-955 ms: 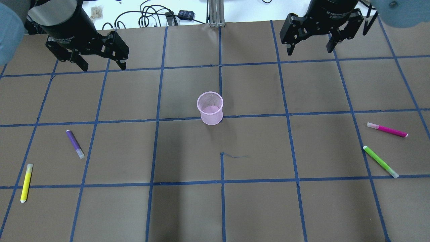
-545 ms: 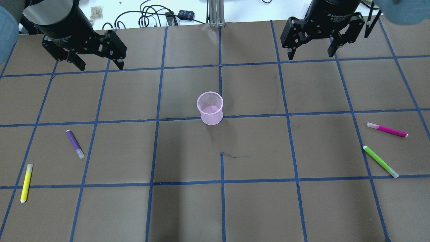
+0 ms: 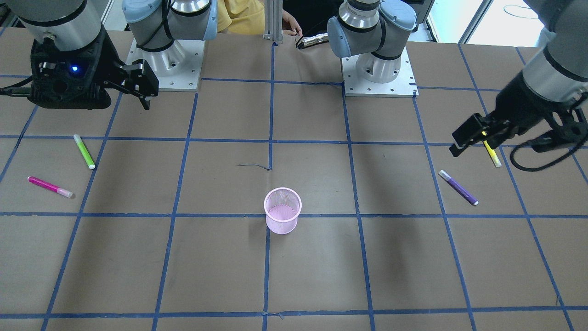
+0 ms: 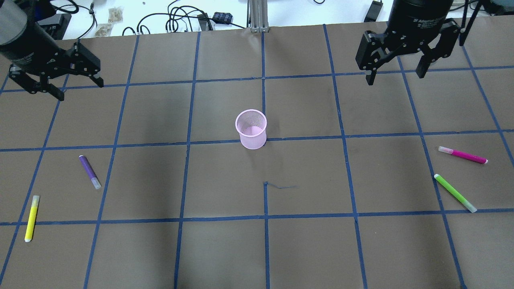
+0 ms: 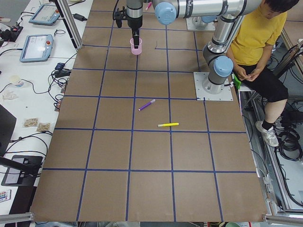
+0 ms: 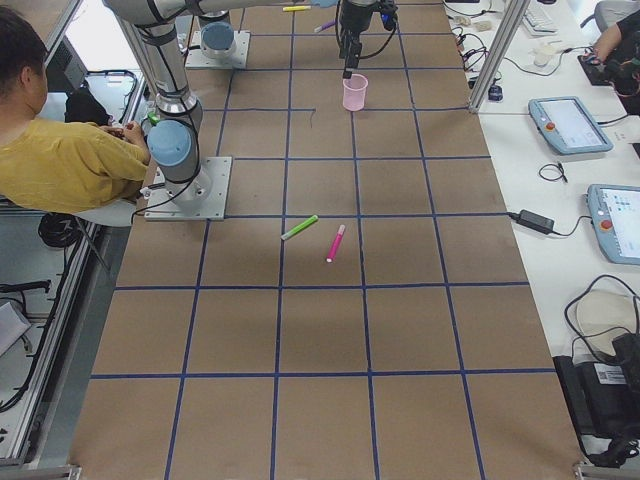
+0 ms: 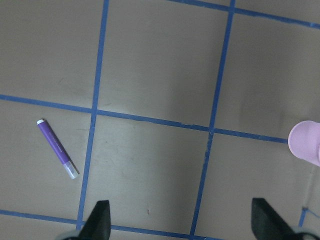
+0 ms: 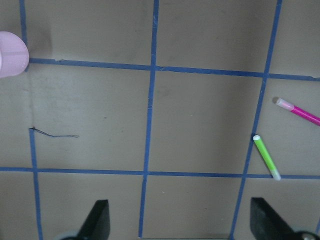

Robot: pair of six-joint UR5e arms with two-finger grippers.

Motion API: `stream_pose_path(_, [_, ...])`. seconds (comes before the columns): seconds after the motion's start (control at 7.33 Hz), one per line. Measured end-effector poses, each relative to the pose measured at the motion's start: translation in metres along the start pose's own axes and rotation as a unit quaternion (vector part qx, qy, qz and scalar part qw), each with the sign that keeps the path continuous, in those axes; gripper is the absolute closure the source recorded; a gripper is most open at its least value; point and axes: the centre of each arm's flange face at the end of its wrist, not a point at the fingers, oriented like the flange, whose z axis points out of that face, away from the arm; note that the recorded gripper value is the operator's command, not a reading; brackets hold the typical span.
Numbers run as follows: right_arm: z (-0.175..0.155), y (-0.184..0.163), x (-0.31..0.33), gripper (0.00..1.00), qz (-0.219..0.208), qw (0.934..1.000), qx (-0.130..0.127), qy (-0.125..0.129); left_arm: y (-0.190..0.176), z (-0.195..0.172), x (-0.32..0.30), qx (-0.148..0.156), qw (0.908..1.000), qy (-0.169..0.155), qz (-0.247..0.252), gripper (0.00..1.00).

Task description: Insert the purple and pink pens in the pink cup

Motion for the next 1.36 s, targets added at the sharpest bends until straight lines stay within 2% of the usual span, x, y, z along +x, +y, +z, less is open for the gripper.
stream_pose_path(0.14, [0.004,-0.003,0.037,0.00,-0.024,0.9997,-0.006,-0.004,-0.013,0.025,-0.043,-0.020,0.9990,0.013,-0.037,0.00])
stream_pose_path(0.41, [0.021,-0.007,0.131,0.00,-0.054,0.9983,-0.007,-0.020,-0.030,0.076,-0.106,-0.048,0.9959,0.026,-0.072,0.00])
stream_pose_path(0.68, [0.065,-0.002,0.215,0.00,-0.124,0.9916,0.008,-0.037,-0.035,0.115,-0.159,-0.063,0.9913,0.036,-0.110,0.00])
stream_pose_path(0.82, [0.096,0.007,0.256,0.00,-0.158,0.9865,0.020,-0.037,-0.038,0.134,-0.172,-0.075,0.9890,0.041,-0.120,0.00])
stream_pose_path(0.95, [0.130,0.019,0.292,0.00,-0.196,0.9793,0.035,-0.034,-0.043,0.156,-0.180,-0.088,0.9870,0.044,-0.127,0.00])
stream_pose_path(1.09, [0.163,0.030,0.315,0.00,-0.243,0.9683,0.052,-0.030,-0.052,0.182,-0.187,-0.095,0.9859,0.044,-0.130,0.00])
stream_pose_path(1.23, [0.195,0.040,0.329,0.00,-0.287,0.9550,0.070,-0.028,-0.062,0.208,-0.194,-0.100,0.9851,0.043,-0.133,0.00])
stream_pose_path(1.36, [0.228,0.049,0.342,0.00,-0.331,0.9378,0.099,-0.034,-0.071,0.229,-0.200,-0.102,0.9838,0.042,-0.141,0.06])
